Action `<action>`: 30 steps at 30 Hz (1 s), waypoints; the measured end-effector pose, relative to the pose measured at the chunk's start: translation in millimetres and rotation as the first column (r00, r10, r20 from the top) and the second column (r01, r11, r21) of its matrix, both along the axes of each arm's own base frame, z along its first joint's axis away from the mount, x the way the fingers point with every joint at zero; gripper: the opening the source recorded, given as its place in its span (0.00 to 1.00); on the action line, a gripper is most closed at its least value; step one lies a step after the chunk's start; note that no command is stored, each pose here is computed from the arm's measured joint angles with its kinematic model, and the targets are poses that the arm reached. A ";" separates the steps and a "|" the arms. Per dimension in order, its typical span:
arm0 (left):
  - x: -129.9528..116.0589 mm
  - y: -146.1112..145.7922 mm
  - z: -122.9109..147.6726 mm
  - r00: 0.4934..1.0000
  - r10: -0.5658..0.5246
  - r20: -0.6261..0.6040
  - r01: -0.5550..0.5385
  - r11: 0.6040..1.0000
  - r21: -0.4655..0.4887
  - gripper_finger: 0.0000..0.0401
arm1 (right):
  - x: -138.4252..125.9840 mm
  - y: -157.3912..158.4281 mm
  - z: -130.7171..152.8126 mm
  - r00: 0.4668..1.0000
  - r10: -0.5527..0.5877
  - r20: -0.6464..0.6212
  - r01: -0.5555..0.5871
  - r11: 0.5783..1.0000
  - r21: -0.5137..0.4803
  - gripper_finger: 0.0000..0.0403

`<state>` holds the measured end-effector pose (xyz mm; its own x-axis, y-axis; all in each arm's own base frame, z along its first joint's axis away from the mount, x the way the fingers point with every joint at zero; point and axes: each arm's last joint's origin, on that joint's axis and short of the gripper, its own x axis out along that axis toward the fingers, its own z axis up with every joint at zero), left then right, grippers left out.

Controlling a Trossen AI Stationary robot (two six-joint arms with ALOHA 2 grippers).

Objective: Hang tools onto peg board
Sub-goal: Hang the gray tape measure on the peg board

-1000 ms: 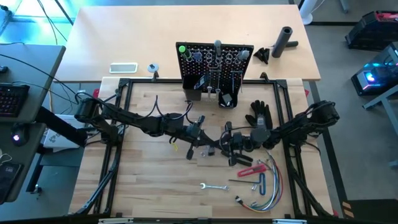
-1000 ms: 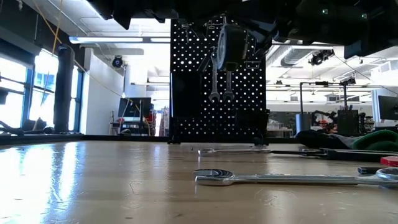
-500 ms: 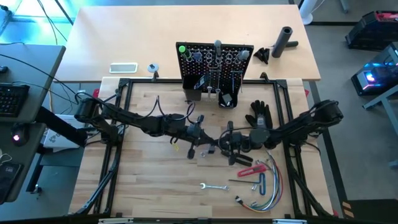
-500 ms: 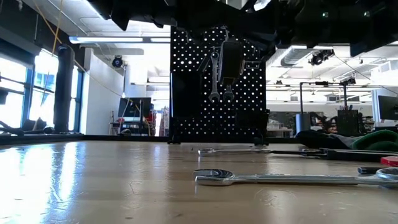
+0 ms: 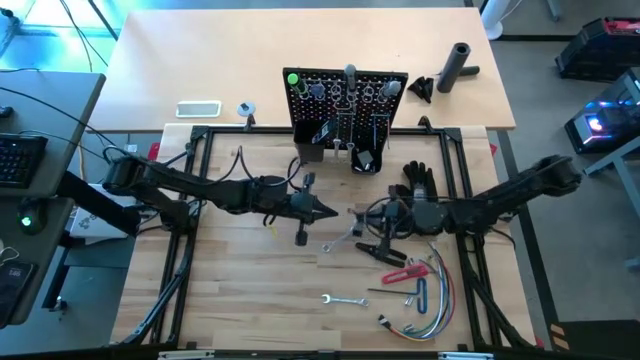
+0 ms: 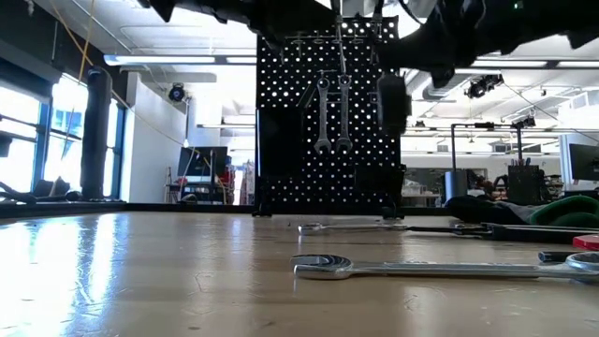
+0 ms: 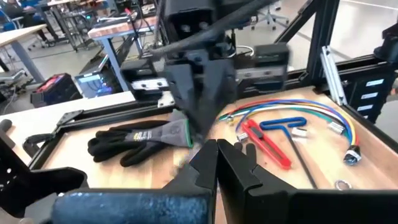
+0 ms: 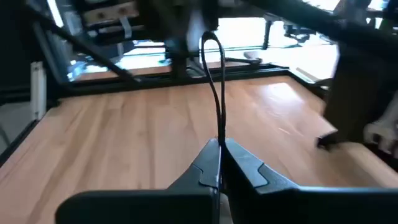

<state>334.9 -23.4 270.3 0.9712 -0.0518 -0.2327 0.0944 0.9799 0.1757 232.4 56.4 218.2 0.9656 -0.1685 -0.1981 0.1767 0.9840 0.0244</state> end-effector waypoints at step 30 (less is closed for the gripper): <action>-10.4 -21.6 -9.2 0.990 0.030 -0.138 -0.017 0.996 0.087 0.00 | -55.6 -69.6 24.2 0.834 -0.546 -0.082 0.536 0.836 -0.117 0.00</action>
<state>324.6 -44.9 261.1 0.9297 -0.0034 -0.3684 0.1010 0.9640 0.2459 176.8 -13.3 242.3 0.6884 -0.6789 -0.2554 0.6782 0.7273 -0.1053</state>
